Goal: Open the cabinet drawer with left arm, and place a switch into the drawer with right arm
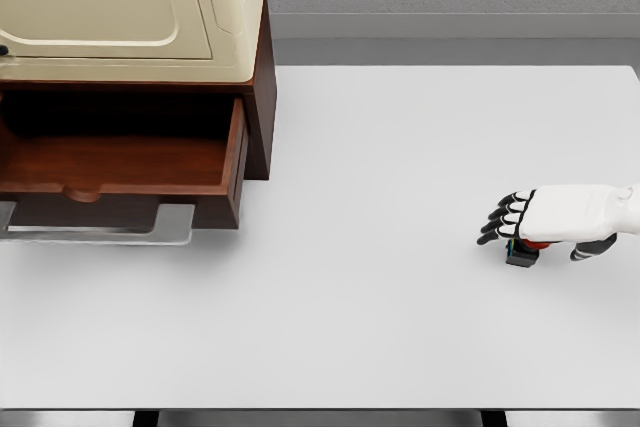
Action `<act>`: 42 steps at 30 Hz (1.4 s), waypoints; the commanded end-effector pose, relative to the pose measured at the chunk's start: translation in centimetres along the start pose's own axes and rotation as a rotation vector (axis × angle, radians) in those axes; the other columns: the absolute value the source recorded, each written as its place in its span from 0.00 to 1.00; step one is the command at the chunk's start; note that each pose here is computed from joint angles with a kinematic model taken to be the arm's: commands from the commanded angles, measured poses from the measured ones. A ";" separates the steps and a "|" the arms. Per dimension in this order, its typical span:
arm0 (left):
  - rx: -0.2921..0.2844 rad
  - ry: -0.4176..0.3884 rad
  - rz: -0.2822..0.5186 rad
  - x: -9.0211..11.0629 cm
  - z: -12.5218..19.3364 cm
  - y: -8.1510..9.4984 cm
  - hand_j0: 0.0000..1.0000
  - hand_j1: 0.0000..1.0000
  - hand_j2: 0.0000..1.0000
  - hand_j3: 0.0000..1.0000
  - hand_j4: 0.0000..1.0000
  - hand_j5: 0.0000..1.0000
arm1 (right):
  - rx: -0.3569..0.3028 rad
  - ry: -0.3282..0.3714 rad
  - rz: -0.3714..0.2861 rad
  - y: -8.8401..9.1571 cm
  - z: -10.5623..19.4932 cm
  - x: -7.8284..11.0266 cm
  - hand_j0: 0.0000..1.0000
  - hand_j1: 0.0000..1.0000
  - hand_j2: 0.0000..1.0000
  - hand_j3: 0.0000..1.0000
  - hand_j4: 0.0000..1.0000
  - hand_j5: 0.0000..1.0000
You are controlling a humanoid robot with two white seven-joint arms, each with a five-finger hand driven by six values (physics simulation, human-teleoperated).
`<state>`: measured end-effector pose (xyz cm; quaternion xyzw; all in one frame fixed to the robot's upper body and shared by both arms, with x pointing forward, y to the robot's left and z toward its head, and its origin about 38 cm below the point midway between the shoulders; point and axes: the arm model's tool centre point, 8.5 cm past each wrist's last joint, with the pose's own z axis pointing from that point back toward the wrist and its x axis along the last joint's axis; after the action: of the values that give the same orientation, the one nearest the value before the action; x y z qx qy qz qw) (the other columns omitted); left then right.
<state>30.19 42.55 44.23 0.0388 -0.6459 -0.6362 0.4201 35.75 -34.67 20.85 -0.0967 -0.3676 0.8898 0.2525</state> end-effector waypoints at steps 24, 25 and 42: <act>-0.144 0.097 -0.182 -1.3 -0.8 -1.5 1.00 1.00 1.00 1.00 1.00 1.00 | -0.003 0.012 -0.013 0.2 0.3 -0.3 0.80 0.80 0.80 0.80 0.80 0.80; -0.156 0.105 -0.196 -1.3 -0.9 -1.7 1.00 1.00 1.00 1.00 1.00 1.00 | -0.002 0.011 -0.014 0.2 0.2 -0.3 0.80 0.80 0.80 0.80 0.80 0.80; -0.185 0.085 -0.198 -2.3 -2.1 -3.0 1.00 1.00 1.00 1.00 1.00 1.00 | -0.005 0.013 -0.028 0.6 -0.1 -0.5 0.78 0.78 0.78 0.78 0.78 0.78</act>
<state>31.41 41.66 40.19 0.0920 -0.5566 -0.7319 0.3823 35.97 -35.14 20.38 -0.0971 -0.3691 0.8856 0.2647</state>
